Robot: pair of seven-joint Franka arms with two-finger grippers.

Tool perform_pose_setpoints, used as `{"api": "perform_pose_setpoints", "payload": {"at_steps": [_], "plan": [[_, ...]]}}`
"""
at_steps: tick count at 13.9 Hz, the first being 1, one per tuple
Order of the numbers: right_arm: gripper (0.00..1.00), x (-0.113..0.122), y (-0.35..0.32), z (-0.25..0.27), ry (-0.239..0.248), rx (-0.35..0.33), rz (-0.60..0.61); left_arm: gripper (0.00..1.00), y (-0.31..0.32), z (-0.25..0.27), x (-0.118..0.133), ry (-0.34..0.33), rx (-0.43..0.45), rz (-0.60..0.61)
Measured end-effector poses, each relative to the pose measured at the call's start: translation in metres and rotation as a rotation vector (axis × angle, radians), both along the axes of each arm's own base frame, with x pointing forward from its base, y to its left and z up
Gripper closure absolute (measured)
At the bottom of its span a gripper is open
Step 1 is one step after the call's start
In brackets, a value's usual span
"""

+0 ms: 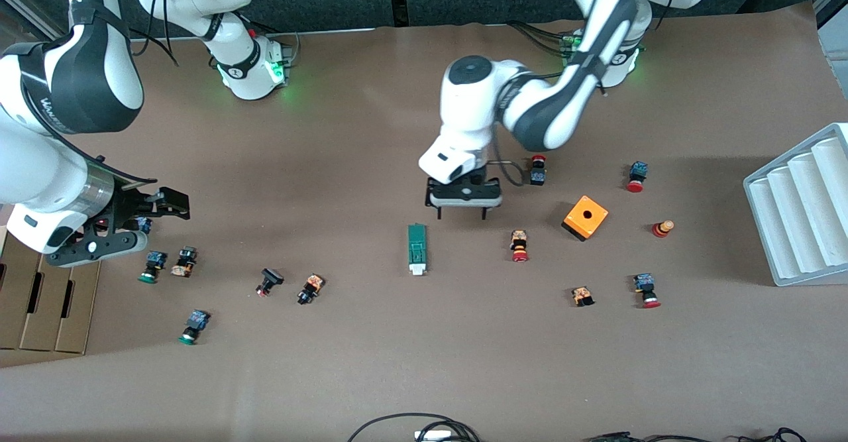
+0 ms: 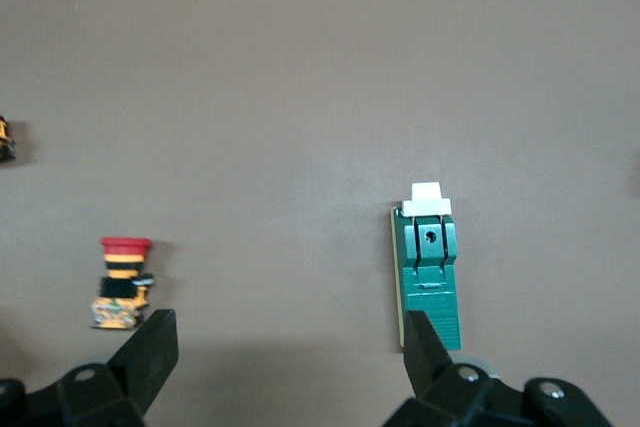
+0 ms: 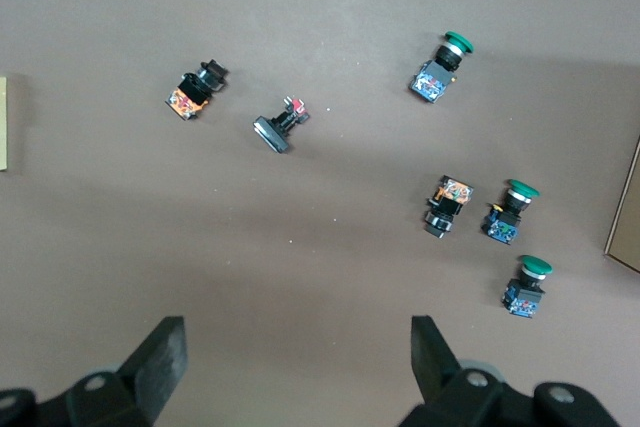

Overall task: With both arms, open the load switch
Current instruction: 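Lower the left gripper onto the switch while the right gripper approaches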

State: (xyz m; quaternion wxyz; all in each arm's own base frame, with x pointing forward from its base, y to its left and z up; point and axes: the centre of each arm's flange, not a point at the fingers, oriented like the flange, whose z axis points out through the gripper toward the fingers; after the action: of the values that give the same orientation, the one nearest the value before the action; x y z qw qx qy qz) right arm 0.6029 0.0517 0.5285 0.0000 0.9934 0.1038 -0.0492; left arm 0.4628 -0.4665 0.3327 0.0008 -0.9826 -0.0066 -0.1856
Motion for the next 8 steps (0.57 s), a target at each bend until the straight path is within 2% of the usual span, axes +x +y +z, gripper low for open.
{"api": "perform_pose_setpoints", "payload": {"at_steps": [6,8], "plan": [[0.0,0.002,-0.004,0.004,-0.011,0.01,0.1,0.0,-0.061,-0.078,-0.043,-0.097,-0.026,0.089],[0.0,0.004,-0.005,0.007,-0.033,0.018,0.192,0.0,-0.084,-0.105,-0.054,-0.147,-0.038,0.118]]}}
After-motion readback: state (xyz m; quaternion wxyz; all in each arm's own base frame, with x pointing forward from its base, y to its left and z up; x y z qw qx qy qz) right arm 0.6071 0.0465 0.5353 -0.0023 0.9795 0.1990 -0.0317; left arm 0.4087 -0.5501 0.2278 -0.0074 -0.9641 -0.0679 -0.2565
